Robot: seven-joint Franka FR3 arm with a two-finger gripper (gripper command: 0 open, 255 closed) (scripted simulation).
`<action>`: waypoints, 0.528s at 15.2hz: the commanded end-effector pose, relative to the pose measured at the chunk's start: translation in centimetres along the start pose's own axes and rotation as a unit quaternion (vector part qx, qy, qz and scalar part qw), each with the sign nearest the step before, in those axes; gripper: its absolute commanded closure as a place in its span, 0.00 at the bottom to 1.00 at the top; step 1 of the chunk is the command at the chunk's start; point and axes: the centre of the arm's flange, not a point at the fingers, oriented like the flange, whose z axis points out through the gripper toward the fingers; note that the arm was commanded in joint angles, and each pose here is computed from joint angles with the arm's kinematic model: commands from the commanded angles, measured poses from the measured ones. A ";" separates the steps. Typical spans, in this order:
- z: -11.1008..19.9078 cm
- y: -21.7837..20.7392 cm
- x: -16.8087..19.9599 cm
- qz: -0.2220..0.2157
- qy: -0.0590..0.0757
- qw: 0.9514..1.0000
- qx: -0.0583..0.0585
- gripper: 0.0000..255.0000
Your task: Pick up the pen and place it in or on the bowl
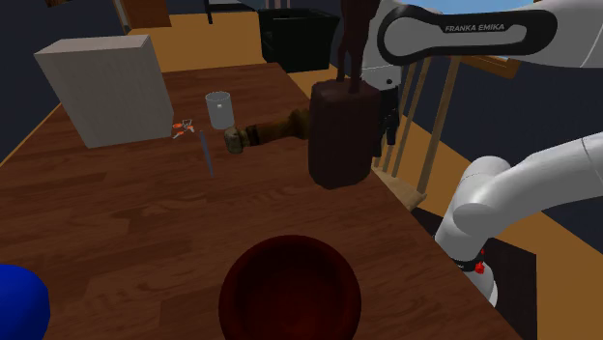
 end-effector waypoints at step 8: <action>-1.2 -6.6 4.6 0.098 -0.048 0.992 0.057 0.00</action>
